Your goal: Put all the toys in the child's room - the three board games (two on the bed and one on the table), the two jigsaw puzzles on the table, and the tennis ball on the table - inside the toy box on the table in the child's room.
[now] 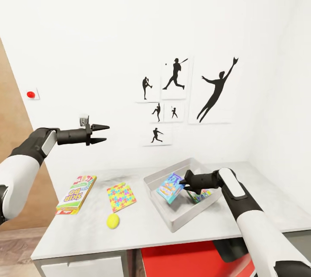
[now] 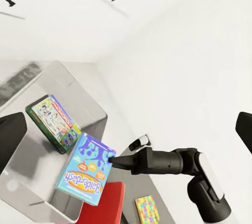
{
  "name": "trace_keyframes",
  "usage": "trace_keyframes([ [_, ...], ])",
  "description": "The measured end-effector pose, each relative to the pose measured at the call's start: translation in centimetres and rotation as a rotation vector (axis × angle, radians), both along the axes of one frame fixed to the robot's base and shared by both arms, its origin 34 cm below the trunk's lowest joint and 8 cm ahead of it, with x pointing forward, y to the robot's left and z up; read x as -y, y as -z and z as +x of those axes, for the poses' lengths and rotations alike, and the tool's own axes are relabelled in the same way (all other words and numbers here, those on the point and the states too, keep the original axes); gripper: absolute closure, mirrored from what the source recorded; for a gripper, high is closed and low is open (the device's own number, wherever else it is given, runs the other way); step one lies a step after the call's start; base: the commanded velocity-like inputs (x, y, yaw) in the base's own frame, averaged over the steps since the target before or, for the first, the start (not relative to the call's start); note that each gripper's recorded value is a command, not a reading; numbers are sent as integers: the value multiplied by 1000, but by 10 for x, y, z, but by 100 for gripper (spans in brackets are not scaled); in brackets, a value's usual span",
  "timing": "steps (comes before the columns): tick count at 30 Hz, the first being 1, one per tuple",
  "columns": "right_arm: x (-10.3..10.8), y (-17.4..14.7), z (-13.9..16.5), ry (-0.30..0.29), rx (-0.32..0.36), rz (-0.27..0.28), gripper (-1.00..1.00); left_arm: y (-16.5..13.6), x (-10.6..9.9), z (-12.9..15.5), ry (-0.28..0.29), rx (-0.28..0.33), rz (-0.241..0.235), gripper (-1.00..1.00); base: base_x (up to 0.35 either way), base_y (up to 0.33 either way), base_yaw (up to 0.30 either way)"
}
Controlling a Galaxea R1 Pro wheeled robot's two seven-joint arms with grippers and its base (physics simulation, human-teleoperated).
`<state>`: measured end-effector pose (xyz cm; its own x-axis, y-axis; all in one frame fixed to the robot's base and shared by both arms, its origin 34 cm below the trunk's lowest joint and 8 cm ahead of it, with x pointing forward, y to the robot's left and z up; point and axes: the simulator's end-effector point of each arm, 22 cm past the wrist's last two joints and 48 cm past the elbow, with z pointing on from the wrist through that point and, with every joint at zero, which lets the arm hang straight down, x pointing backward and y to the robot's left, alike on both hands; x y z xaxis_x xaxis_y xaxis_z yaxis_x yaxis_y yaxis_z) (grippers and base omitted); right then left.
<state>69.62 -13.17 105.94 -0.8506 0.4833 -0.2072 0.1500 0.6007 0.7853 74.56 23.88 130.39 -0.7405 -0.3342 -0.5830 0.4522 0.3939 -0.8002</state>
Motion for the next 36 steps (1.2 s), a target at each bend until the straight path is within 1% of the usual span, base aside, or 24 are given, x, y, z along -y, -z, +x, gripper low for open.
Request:
trace_keyframes([
  [2, 4, 1, 2, 9, 2, -4, 100, -1, -4, 0, -6, 3, -2, -100, 0, 0, 0],
  [4, 10, 1, 7, 37, 9, -8, 100, -1, -14, 1, -19, 3, 0, -100, 0, 0, 0],
  [6, 14, 2, 12, 64, 16, -9, 100, 0, -19, 1, -25, 3, 1, -100, 0, 0, 0],
  [11, 13, 5, 16, 84, 17, -4, 100, 3, -27, 3, -34, -1, -2, -100, 0, 0, 0],
  [20, 11, 13, 18, 85, 6, -4, 100, 11, -29, 7, -35, -12, -3, -100, 0, 0, 0],
  [26, 13, 19, 18, 88, -4, -9, 100, 16, -30, 9, -35, -18, -4, -100, 0, 0, 0],
  [31, 16, 23, 23, 112, -4, -10, 100, 21, -32, 11, -37, -27, -1, -100, 0, 0, 0],
  [36, 15, 28, 24, 117, -9, -11, 100, 27, -32, 14, -37, -35, -1, -100, 0, 0, 0],
])
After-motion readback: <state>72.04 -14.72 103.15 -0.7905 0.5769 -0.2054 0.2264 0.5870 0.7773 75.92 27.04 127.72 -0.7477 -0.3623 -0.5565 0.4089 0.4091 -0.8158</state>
